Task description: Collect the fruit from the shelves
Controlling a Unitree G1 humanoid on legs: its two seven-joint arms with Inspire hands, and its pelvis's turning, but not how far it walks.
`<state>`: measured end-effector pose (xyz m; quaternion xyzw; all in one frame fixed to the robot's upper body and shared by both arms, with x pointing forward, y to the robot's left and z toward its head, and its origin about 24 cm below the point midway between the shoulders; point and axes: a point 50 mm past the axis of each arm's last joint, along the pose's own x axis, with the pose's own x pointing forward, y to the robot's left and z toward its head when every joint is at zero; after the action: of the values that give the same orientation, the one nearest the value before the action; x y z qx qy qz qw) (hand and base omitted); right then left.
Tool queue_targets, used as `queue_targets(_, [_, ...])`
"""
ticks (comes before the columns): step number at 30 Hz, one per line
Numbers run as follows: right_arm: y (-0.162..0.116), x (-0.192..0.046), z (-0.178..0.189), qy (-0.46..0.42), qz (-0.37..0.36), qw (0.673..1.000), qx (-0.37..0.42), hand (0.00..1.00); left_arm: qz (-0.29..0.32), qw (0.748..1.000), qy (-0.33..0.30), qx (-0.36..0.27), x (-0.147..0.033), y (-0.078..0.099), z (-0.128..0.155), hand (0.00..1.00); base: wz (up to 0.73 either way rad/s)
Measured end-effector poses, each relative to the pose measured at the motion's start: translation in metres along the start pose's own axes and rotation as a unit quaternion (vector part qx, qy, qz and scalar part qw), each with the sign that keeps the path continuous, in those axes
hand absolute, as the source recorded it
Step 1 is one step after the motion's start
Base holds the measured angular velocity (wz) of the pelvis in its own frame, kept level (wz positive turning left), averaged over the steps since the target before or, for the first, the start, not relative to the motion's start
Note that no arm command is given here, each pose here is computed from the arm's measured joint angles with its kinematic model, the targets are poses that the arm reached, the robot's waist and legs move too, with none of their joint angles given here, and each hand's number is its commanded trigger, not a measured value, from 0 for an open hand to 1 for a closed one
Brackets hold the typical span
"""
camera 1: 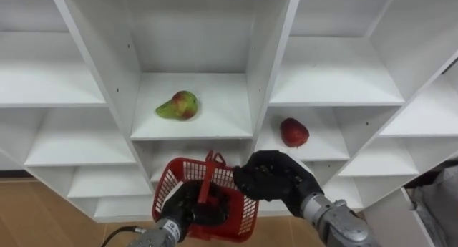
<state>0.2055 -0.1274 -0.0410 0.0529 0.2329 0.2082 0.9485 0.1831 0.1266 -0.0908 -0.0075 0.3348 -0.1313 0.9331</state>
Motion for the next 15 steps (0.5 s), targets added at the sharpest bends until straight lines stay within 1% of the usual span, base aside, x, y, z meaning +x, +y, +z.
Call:
queue_targets(6, [0.004, 0.004, -0.009, 0.009, 0.013, 0.998, 0.058, 1.00, -0.001, 1.000, 0.004, 0.006, -0.001, 0.001, -0.001, 1.00, 0.03])
queue_targets(11, [0.003, 0.005, -0.023, 0.040, 0.009, 0.997, 0.064, 1.00, -0.009, 1.000, 0.007, 0.013, -0.001, -0.001, -0.002, 1.00, 0.05])
queue_targets(15, [0.003, 0.005, -0.026, 0.046, 0.008, 0.997, 0.066, 1.00, -0.013, 1.000, 0.007, 0.013, -0.001, -0.001, -0.002, 1.00, 0.00])
